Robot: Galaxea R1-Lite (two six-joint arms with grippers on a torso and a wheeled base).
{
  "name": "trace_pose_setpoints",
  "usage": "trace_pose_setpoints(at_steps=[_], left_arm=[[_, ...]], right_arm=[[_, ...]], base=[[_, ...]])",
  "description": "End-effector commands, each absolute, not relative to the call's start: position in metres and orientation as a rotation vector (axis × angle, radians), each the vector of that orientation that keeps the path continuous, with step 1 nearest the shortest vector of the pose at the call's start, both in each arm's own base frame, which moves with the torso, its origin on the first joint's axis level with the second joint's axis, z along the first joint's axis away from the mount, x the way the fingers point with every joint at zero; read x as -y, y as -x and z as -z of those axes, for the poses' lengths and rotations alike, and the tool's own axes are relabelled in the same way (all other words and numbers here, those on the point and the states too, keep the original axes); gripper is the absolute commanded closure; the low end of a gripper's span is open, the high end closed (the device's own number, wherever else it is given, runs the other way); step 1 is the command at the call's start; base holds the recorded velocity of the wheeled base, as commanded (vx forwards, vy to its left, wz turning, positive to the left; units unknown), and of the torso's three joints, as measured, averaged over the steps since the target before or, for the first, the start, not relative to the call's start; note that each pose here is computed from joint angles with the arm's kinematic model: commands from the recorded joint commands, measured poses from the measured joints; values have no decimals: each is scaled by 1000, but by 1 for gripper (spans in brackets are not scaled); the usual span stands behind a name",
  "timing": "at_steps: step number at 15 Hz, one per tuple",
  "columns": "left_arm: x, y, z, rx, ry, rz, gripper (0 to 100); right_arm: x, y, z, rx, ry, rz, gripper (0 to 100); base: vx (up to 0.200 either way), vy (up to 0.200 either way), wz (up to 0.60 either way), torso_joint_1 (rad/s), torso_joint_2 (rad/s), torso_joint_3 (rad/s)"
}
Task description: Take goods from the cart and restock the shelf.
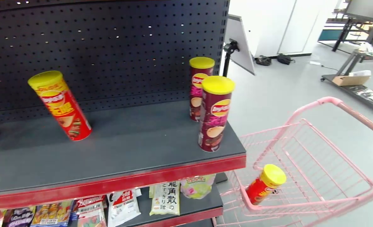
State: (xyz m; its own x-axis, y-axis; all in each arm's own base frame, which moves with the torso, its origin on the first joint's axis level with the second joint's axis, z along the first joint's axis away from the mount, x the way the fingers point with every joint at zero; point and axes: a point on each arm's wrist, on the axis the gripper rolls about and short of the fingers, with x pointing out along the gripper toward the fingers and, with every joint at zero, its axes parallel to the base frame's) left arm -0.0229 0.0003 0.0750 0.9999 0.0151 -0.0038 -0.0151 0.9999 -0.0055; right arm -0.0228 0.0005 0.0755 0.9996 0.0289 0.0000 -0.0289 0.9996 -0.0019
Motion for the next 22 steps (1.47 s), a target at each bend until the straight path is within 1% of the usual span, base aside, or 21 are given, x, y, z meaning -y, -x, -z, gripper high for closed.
trace_pose_setpoints(at_steps=[1,3,10,22], left_arm=[[0,23,-75,-5,6,-17,0],[0,23,-75,-5,6,-17,0],[0,23,-75,-5,6,-17,0],[0,23,-75,-5,6,-17,0]], right_arm=[[-1,23,-75,0,3,-29,0],[-1,23,-75,0,3,-29,0],[-1,23,-75,0,2,-29,0],[-1,23,-75,0,2,-29,0]], base=[[0,0,-600,-2,2,2],[0,0,-600,5,2,0],[0,0,0,-11,18,15],[0,0,0,-140,373,227]])
